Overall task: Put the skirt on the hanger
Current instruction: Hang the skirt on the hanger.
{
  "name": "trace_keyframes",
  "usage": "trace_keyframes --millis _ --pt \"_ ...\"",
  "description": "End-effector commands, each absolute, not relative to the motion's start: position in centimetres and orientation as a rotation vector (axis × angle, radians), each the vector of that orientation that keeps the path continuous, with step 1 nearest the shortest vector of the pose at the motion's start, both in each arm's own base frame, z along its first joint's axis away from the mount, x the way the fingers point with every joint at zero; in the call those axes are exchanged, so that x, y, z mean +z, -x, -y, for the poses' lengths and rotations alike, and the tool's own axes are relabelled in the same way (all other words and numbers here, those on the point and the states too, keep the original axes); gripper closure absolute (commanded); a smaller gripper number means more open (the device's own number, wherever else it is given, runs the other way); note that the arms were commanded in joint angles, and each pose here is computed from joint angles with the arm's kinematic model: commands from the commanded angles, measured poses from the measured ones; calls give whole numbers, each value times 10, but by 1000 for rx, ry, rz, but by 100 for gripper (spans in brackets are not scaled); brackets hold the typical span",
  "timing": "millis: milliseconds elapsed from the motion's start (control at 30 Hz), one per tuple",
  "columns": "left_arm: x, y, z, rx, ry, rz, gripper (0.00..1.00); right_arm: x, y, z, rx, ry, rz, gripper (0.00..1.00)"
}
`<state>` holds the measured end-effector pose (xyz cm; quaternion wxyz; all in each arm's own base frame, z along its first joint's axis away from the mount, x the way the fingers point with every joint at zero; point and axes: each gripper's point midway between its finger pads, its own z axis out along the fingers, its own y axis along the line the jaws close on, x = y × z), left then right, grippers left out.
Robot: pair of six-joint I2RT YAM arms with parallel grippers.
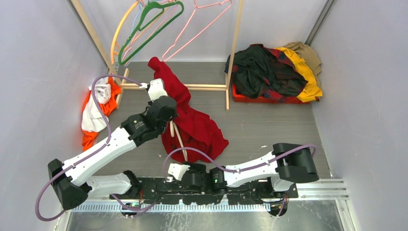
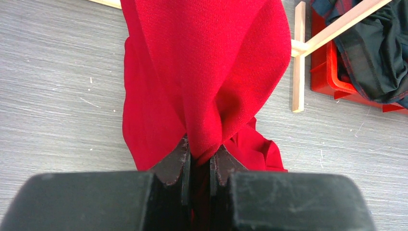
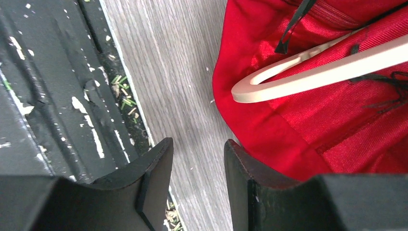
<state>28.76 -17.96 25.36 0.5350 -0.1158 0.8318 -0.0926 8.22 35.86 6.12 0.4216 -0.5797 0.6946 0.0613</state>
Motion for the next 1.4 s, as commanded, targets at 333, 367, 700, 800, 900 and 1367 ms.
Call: trace_keyframes --millis 333,367,700,800,900,1367 --pt "292 -290 181 -330 342 -1880 100 62 -118 -388 -49 1359 -1625 53" --pt "293 -290 181 -331 341 -1880 100 59 -122 -387 -66 1357 -1633 53" --pt "295 -292 181 -355 350 -1881 100 69 -149 -381 -127 1285 -1667 95" --pt "299 -293 180 -353 358 -1875 100 80 -136 -380 -42 1318 -1669 99" --pt "309 -294 176 -355 365 -1856 100 104 -114 -379 120 1324 -1670 99" --pt "349 -300 169 -334 381 -1797 100 213 -56 -356 582 1261 -1655 98"
